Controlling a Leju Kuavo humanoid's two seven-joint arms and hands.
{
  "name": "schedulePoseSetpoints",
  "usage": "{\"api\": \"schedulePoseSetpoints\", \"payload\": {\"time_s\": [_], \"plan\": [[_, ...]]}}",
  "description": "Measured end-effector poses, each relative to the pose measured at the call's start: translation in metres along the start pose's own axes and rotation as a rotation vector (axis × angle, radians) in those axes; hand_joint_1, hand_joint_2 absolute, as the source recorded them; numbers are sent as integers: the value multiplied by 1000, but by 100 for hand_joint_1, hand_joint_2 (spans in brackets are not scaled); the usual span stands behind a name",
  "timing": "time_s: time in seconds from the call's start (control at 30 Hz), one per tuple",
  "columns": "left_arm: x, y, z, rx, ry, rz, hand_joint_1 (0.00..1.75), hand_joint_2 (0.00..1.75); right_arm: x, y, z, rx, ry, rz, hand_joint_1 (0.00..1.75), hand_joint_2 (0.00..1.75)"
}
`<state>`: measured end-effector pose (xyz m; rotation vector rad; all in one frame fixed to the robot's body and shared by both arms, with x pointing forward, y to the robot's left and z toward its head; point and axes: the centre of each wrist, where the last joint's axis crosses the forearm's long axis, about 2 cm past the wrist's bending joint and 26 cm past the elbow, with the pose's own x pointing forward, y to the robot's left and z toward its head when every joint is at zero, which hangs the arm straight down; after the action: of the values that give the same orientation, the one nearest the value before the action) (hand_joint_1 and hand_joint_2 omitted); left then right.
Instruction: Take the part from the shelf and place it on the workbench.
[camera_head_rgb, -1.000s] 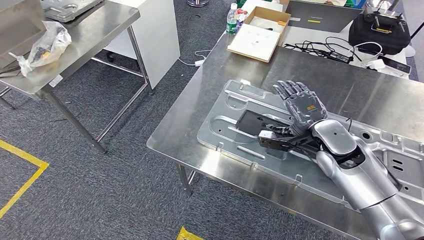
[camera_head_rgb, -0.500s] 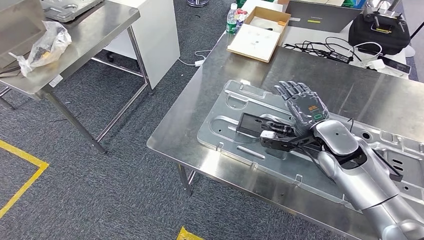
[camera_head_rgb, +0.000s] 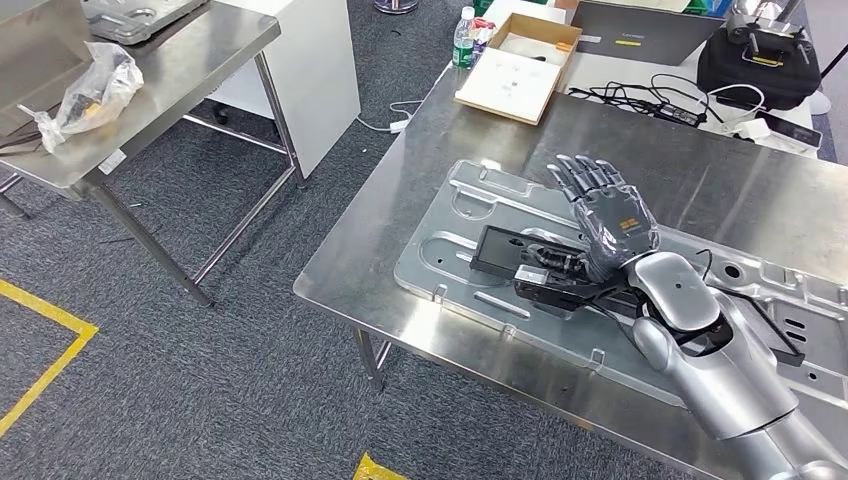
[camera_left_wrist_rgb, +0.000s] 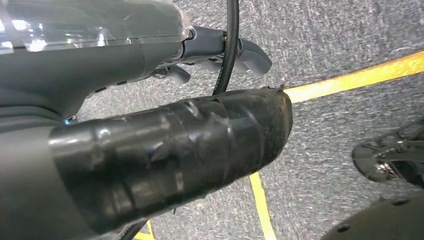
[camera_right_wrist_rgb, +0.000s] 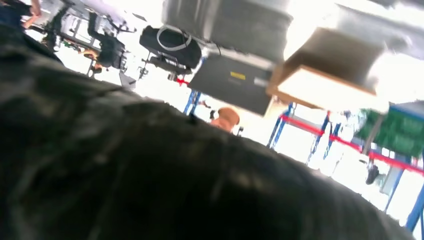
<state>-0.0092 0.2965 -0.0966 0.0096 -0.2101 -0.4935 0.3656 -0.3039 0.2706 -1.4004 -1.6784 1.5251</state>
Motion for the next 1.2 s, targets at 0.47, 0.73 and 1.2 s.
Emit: {"api": "schedulePoseSetpoints", "payload": {"time_s": [0.47, 0.73, 1.2], "plan": [[3, -4, 0, 13, 25, -3, 0, 0, 55, -44, 9, -211, -135, -96, 0, 0], [5, -5, 0, 42, 32, -16, 0, 0, 88, -51, 28, -351, -233, -154, 0, 0], [6, 4, -4, 105, 78, -32, 0, 0, 155, -25, 101, -337, -258, -371, 0, 0]]}}
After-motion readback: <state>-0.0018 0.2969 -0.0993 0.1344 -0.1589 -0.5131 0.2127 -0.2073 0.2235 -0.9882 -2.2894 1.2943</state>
